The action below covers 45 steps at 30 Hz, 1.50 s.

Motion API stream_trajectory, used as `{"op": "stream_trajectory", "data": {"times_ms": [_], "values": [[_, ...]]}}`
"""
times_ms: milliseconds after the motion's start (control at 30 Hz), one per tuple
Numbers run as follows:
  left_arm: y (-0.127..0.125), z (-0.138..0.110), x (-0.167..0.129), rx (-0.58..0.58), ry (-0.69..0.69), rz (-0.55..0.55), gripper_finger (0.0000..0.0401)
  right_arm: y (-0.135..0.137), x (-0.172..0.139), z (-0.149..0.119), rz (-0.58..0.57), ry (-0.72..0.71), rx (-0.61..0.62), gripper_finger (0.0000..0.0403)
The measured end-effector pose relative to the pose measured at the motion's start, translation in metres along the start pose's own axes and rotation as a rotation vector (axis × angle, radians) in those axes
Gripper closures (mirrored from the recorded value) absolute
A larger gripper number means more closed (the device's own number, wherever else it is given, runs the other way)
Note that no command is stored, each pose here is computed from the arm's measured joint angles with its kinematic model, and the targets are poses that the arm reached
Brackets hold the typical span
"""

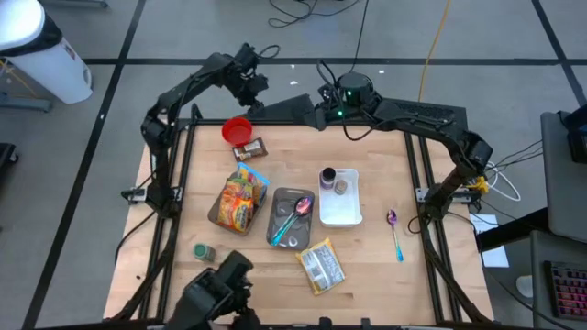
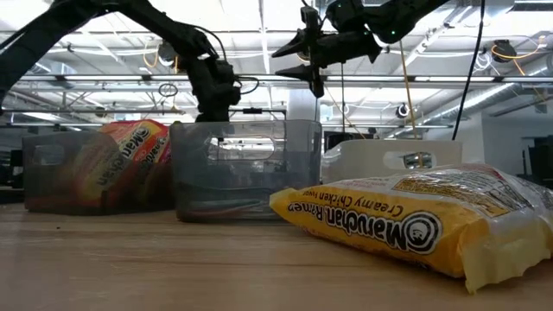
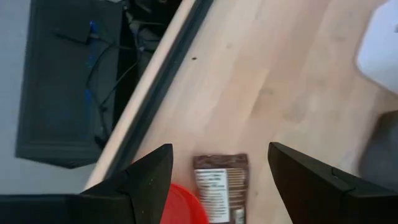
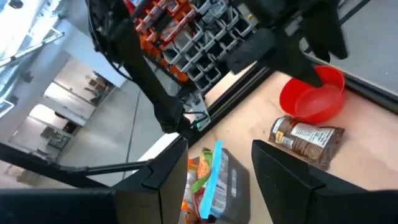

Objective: Pick & Place Food Item
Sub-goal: Put the blue spoon into the right gray bin

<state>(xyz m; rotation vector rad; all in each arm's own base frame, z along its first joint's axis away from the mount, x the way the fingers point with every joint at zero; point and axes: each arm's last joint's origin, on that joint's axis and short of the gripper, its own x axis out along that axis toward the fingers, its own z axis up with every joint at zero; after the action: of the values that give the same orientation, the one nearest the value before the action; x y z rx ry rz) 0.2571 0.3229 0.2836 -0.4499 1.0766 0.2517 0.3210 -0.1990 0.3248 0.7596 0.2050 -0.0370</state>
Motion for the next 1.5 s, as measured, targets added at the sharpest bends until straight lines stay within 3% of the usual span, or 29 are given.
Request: {"op": "stream_trajectory", "data": {"times_ms": [300, 733, 1000, 1233, 1500], "values": [[-0.001, 0.004, 0.035, 0.013, 0.125, 0.125, 0.0128, 0.008, 0.007, -0.007, 0.025, 0.025, 0.005, 0.0232], [-0.017, 0.005, 0.066, -0.003, 0.231, 0.116, 0.0128, 0.013, 0.011, -0.011, 0.037, 0.045, 0.009, 0.0232], [-0.03, -0.008, 0.086, 0.035, 0.486, 0.197, 0.0128, 0.012, 0.011, -0.012, 0.032, 0.052, 0.012, 0.0232], [-0.049, -0.002, 0.094, 0.071, 0.473, 0.201, 0.0128, 0.012, 0.011, -0.012, 0.029, 0.055, 0.0, 0.0232], [-0.072, 0.013, 0.095, 0.135, 0.325, 0.154, 0.0128, 0.007, 0.007, -0.008, 0.014, 0.039, -0.008, 0.0232]]}}
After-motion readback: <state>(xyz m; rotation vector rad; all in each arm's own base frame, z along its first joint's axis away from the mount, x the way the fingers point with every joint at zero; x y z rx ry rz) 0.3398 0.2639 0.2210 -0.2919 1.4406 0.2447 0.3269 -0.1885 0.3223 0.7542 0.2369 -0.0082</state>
